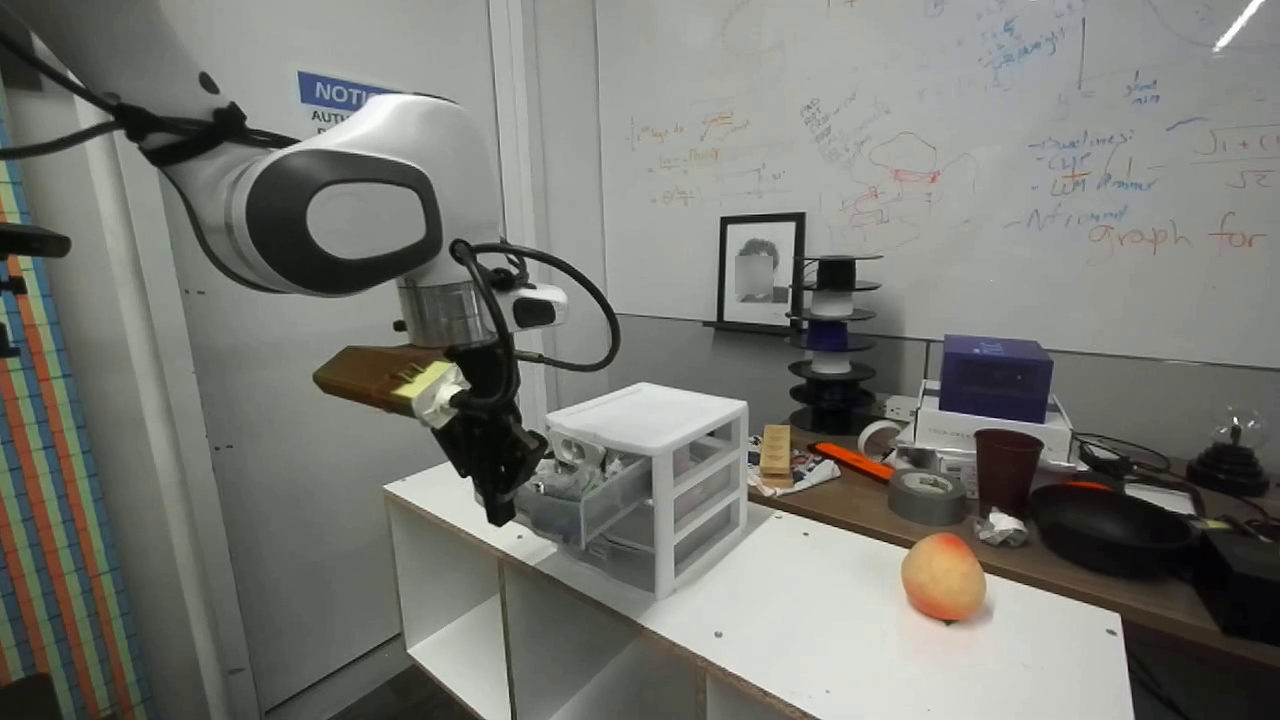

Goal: Put the papers in the top drawer

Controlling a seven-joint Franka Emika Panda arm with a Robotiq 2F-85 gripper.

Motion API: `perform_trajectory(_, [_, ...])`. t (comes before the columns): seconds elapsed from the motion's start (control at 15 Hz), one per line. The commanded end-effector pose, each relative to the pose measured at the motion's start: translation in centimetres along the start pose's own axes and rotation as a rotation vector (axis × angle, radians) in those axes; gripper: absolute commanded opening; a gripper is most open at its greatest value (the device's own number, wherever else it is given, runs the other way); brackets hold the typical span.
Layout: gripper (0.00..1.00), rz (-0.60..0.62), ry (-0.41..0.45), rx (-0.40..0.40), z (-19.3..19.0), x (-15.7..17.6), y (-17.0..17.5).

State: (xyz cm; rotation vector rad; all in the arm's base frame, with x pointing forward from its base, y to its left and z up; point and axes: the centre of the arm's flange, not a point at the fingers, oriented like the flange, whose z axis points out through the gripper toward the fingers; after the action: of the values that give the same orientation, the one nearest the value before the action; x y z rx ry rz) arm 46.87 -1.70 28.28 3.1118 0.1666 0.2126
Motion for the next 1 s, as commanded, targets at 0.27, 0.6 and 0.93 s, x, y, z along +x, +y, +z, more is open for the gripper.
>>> perform_trajectory(0.27, [0.08, 0.136, 0.176, 0.014, -0.7, 1.3, 0.5])
perform_trajectory(0.6, [0.07, 0.243, 0.217, 0.002, -0.7, 1.3, 0.7])
perform_trajectory(0.93, [0.07, 0.329, 0.250, -0.007, -0.7, 1.3, 1.2])
